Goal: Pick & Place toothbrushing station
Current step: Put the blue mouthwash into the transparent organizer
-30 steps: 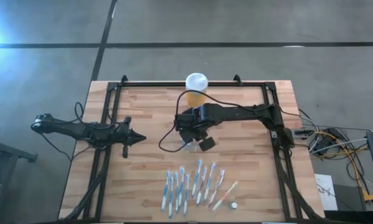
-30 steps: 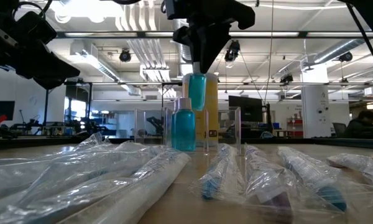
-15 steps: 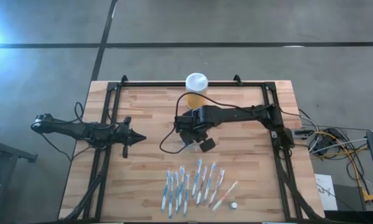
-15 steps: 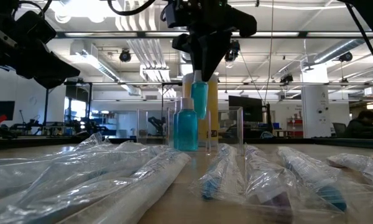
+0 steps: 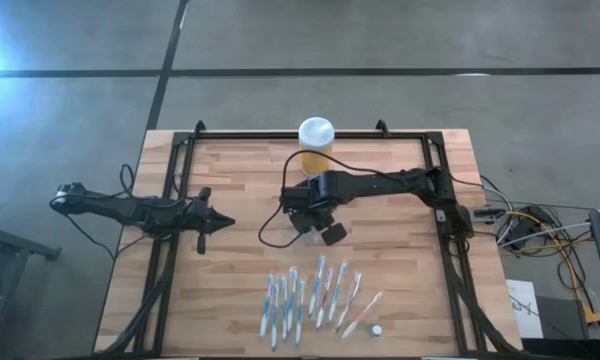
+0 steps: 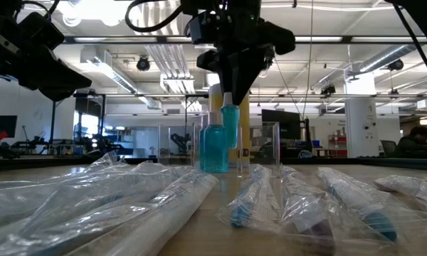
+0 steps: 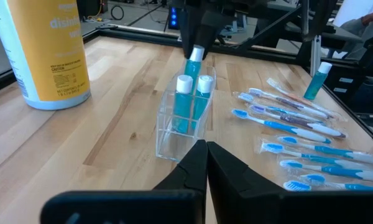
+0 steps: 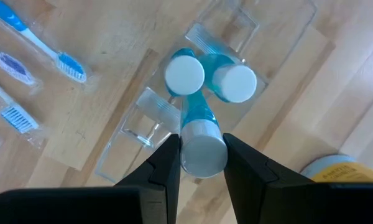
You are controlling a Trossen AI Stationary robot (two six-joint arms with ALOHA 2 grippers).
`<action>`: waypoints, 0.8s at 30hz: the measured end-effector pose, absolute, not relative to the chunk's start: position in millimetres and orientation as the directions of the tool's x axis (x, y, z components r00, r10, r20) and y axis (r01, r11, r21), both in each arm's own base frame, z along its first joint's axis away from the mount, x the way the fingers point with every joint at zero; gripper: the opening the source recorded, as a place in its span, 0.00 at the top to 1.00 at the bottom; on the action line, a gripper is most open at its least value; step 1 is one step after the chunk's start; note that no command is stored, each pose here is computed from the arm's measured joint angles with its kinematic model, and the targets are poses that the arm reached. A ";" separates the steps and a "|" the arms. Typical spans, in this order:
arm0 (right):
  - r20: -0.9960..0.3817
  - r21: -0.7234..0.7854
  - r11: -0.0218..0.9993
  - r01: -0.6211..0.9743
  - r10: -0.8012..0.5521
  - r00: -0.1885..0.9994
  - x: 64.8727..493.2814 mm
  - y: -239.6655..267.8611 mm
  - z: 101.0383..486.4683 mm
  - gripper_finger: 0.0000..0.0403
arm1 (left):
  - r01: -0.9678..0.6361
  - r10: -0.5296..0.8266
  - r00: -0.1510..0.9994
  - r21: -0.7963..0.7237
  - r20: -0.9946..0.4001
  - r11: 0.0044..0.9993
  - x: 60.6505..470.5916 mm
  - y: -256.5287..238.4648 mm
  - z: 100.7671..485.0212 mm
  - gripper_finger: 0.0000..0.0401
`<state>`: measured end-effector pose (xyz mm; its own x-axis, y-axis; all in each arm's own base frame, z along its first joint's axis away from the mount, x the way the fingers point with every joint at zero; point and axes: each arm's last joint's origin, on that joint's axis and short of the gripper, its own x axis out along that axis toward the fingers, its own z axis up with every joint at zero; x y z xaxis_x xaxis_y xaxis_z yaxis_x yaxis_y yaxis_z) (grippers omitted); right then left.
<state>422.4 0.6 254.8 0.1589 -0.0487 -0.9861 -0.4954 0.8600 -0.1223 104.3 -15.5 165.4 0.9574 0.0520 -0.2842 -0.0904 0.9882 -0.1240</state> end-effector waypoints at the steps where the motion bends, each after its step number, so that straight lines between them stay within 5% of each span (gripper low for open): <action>1: -0.986 -0.122 0.860 -0.496 -0.048 0.160 422.6 -0.4 253.0 0.77 | -0.090 0.052 0.957 -0.124 -0.284 0.988 104.3 -15.5 165.4 0.97; 16: -0.989 -0.091 0.862 -0.498 -0.022 0.144 421.4 -13.5 227.9 0.77 | -0.090 0.052 0.957 -0.124 -0.284 0.988 104.3 -15.5 165.6 0.97; 24: -0.984 -0.111 0.871 -0.478 -0.029 0.175 424.5 -15.0 230.8 0.65 | -0.090 0.052 0.957 -0.124 -0.285 0.988 104.3 -15.5 165.5 0.97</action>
<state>424.5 -15.0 230.8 0.1754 -0.0289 -0.9841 -0.4784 0.8711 -0.1109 104.3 -15.5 165.5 0.9573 0.0516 -0.2845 -0.0901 0.9882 -0.1240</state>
